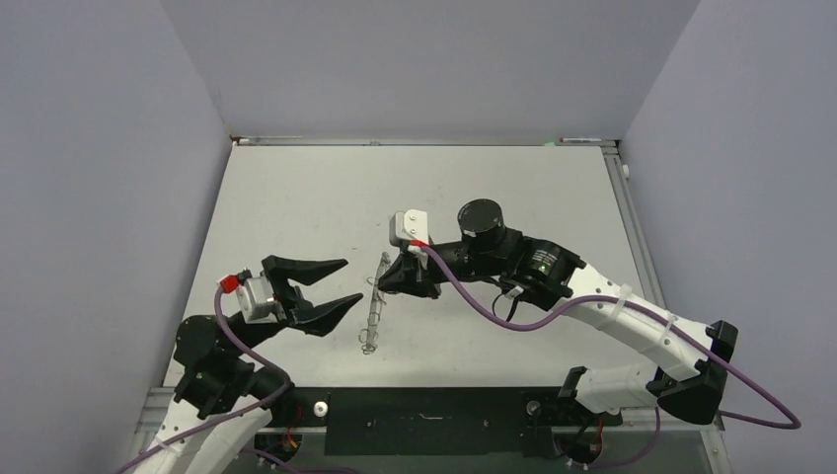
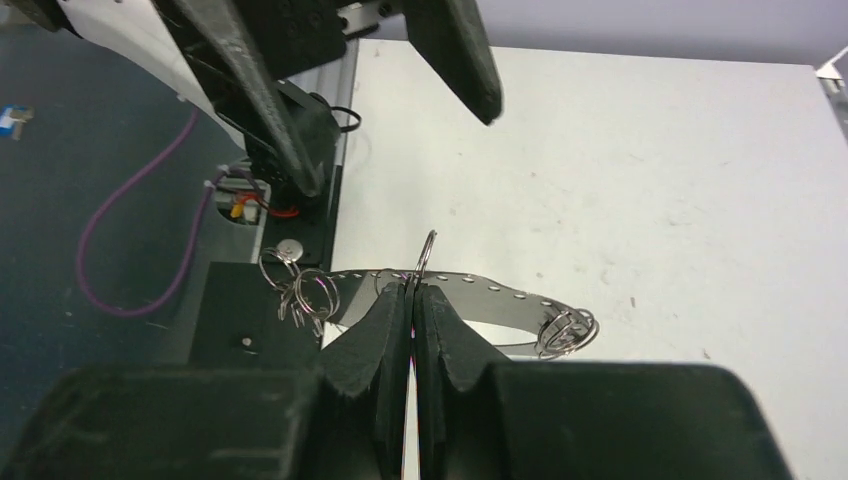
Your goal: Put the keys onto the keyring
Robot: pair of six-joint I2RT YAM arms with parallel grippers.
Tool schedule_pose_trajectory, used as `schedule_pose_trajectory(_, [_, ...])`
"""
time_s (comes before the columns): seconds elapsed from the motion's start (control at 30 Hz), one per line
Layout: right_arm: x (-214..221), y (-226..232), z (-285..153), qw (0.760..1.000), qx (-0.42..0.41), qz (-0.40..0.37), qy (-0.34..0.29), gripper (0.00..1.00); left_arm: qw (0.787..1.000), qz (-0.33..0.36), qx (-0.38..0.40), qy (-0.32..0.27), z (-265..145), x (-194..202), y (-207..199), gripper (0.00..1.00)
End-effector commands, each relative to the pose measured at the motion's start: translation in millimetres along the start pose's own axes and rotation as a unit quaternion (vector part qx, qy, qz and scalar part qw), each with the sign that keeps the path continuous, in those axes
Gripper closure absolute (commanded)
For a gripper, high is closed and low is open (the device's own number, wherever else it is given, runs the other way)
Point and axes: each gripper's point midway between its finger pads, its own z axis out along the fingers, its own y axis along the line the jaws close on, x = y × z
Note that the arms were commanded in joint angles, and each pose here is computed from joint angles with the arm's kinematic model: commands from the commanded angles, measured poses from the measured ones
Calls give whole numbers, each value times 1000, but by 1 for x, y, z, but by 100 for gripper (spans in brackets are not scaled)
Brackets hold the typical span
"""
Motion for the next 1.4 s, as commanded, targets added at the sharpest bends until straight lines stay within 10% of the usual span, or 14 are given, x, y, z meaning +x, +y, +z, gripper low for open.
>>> schedule_pose_trajectory(0.0, [-3,-13,-9,997,44,-47,44,95,995,40,43,83,-10,10,-15,44])
schedule_pose_trajectory(0.3, [27,-17,-18,981,77,-77,159,95,981,85,105,137,-8,16,-24,49])
schedule_pose_trajectory(1.37, [11,10,-30,983,61,-98,145,95,949,62,221,218,30,69,-38,76])
